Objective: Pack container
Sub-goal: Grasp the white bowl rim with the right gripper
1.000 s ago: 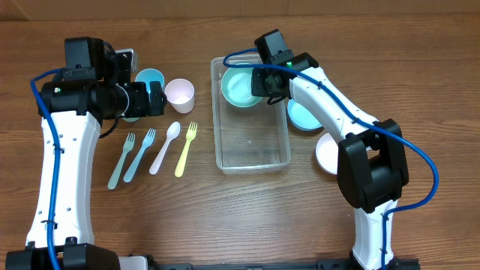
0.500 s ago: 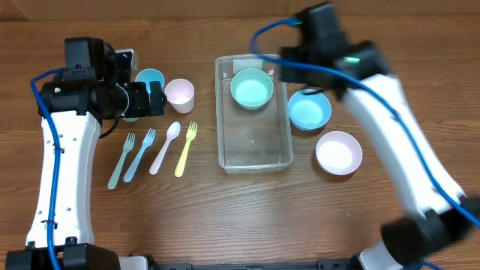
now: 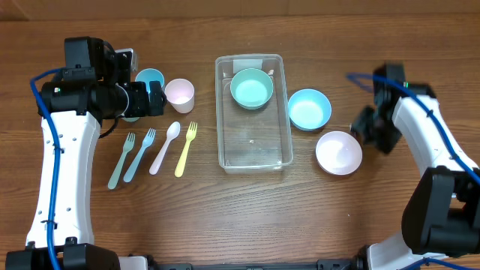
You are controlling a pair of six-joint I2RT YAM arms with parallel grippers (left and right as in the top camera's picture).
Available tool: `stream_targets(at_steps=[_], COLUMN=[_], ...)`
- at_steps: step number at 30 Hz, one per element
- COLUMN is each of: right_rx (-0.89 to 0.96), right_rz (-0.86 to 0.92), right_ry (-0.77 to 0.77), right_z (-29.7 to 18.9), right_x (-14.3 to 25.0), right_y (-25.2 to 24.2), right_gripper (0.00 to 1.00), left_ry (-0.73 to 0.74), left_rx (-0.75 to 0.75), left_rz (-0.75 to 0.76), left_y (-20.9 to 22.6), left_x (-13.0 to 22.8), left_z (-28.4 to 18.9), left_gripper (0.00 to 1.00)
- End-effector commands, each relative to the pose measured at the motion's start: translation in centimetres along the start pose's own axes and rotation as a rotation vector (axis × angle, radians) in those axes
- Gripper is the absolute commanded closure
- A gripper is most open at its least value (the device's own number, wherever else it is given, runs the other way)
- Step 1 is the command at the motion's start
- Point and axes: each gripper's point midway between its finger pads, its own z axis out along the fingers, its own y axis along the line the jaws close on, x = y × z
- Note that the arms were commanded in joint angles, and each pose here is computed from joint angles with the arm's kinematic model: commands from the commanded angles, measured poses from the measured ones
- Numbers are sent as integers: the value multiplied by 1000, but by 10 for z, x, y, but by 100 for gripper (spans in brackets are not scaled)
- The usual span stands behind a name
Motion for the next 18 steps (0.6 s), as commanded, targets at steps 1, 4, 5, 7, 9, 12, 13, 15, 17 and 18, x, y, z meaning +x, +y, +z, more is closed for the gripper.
stream_targets(at_steps=[1, 4, 5, 7, 9, 12, 13, 15, 17, 18], right_rx=[-80, -104, -107, -106, -115, -117, -114, -86, -84, -98], right_rz=[-37, -49, -49, -49, -49, -48, -47, -26, -14, -13], right_ry=[71, 95, 95, 96, 82, 79, 75, 40, 3, -26], right_z=[20, 36, 38, 40, 40, 40, 40, 37, 19, 5], right_x=[23, 35, 36, 37, 34, 33, 33, 26, 17, 11], right_y=[4, 5, 5, 5, 7, 7, 7, 2, 1, 3], right_gripper=[41, 42, 43, 43, 48, 77, 88, 95, 96, 96], left_ry=[-23, -22, -23, -23, -23, -23, -23, -23, -23, -23], left_rx=[4, 4, 4, 3, 4, 4, 4, 4, 4, 3], left_rz=[30, 30, 30, 29, 30, 30, 30, 29, 30, 30], left_y=[-2, -3, -2, -2, -2, -2, -2, -2, -2, -2], left_x=[-8, -8, -8, -8, -8, -8, -8, -8, -8, -8], left_z=[-5, -5, -5, -5, -5, -5, -5, -5, -5, -5], left_gripper=[0, 0, 0, 0, 0, 0, 0, 0, 0, 0])
